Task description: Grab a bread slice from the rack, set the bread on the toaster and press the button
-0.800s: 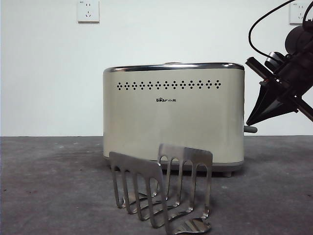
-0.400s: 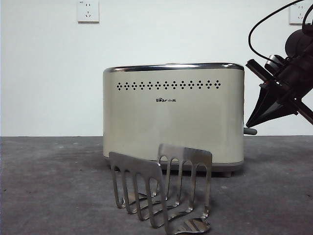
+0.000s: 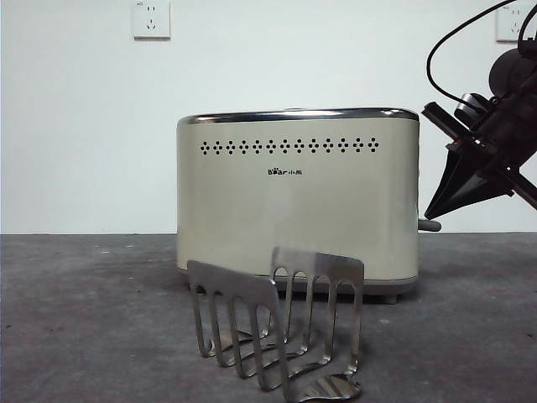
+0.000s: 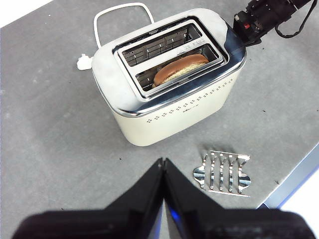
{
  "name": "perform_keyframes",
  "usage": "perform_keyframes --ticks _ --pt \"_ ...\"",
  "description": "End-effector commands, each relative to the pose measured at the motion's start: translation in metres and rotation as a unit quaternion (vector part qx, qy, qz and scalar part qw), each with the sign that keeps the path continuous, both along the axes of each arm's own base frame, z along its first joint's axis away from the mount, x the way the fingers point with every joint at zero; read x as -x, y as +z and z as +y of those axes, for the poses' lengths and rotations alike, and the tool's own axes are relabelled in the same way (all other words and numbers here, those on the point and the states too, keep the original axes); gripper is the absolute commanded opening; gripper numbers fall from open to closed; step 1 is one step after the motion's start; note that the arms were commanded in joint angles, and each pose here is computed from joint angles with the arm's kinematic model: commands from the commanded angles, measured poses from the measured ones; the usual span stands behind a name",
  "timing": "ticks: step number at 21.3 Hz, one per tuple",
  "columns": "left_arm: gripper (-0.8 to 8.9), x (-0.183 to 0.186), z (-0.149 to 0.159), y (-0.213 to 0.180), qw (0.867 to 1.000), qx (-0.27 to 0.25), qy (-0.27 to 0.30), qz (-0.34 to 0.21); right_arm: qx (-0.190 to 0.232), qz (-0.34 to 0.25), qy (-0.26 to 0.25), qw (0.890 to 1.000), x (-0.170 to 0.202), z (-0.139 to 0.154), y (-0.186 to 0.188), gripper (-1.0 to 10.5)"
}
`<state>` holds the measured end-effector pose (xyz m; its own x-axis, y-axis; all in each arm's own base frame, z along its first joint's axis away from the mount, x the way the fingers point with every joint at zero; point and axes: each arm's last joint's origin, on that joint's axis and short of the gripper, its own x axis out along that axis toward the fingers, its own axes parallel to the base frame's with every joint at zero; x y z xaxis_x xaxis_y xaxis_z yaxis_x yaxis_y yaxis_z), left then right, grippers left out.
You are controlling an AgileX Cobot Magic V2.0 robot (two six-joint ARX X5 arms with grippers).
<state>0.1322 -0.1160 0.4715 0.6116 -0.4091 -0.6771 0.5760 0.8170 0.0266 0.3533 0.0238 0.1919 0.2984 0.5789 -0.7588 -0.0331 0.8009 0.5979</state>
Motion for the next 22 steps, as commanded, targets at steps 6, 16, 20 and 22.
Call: perform_keyframes --ticks 6,16,20,22 --pt "-0.09 0.0 0.0 -0.001 1.0 0.005 0.003 0.002 0.02 0.077 0.0 0.997 0.007 0.001 -0.035 -0.1" --pt "-0.09 0.0 0.0 -0.001 1.0 0.005 0.003 0.002 0.005 0.018 0.003 1.0 0.013 0.002 0.002 -0.1" --pt "-0.09 0.0 0.0 -0.001 1.0 0.005 0.002 0.002 0.004 -0.039 0.003 0.999 0.02 0.002 0.031 -0.1" --pt "-0.09 0.0 0.0 -0.001 1.0 0.005 0.002 0.002 0.003 -0.062 0.003 0.998 0.026 0.001 0.045 -0.1"
